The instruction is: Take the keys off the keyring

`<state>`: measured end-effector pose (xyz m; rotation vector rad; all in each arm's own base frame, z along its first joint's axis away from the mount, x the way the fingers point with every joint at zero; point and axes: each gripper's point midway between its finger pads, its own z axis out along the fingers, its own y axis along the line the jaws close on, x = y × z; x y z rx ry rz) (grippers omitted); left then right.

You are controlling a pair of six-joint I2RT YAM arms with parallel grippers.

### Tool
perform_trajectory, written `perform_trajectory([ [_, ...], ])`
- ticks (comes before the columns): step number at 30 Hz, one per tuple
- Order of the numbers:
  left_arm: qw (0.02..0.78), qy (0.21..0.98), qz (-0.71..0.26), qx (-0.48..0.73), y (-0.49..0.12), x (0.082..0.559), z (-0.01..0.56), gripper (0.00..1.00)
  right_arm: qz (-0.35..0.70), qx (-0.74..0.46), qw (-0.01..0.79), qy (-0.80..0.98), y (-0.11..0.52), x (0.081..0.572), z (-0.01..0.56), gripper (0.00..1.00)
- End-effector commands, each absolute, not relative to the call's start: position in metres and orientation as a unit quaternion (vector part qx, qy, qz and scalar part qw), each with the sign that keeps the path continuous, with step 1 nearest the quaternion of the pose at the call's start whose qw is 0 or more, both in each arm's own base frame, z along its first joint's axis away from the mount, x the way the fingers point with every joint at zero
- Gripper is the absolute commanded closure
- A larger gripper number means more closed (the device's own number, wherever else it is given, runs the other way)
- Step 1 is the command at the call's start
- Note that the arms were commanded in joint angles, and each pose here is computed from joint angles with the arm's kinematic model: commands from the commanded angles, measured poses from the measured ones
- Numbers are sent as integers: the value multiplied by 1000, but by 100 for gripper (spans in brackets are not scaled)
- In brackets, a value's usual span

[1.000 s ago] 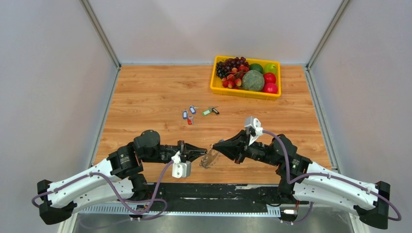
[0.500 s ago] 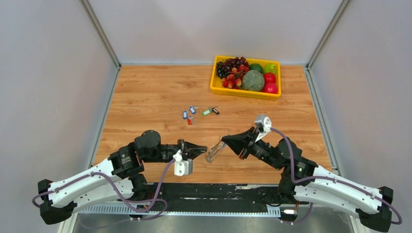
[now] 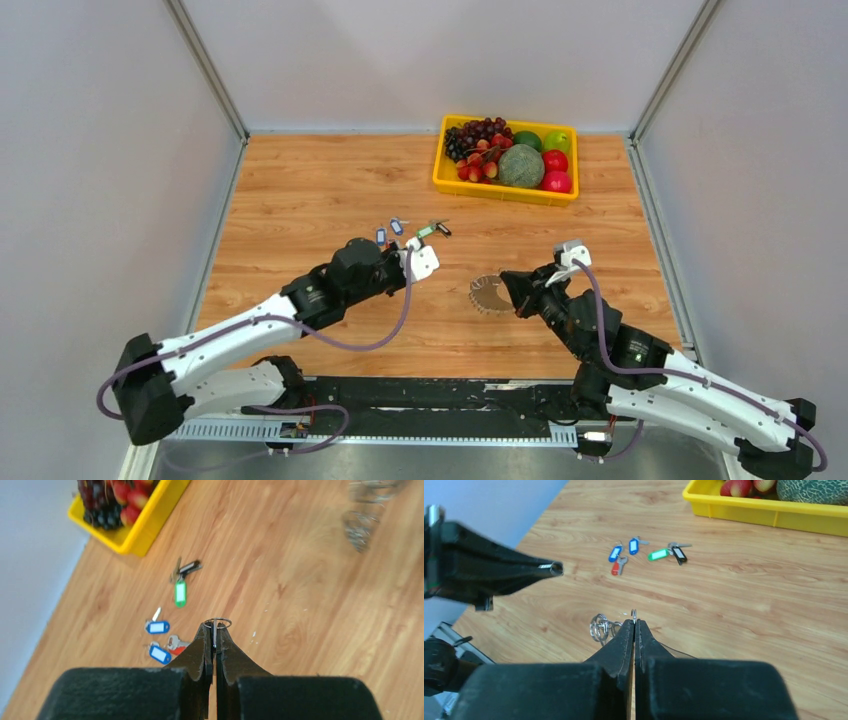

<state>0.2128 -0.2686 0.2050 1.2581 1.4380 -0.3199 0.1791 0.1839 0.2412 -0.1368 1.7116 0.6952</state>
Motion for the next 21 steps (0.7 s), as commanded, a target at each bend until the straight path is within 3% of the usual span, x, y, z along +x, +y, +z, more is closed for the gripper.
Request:
perform_trajectory([
  [1, 535, 705, -117, 451, -266, 263, 202, 100, 295, -36, 607, 737, 177, 182, 261, 100],
  [9, 449, 809, -94, 367, -259, 341, 168, 100, 302, -49, 611, 730, 176, 179, 267, 100],
  [11, 439, 822, -109, 346, -260, 356, 162, 86, 302, -49, 614, 728, 174, 178, 269, 100],
  [12, 440, 828, -122, 326, -258, 364, 165, 57, 303, -48, 615, 726, 174, 178, 271, 100],
  [13, 434, 835, -123, 316, -258, 369, 158, 39, 303, -47, 616, 725, 173, 178, 272, 100],
  [14, 433, 843, -121, 294, -253, 376, 157, 12, 302, -47, 616, 725, 172, 178, 272, 100],
  [16, 441, 845, -114, 279, -246, 381, 161, 2, 301, -45, 616, 726, 171, 178, 271, 100],
  [21, 489, 827, -117, 252, -236, 378, 198, 0, 284, -32, 605, 743, 174, 184, 261, 100],
])
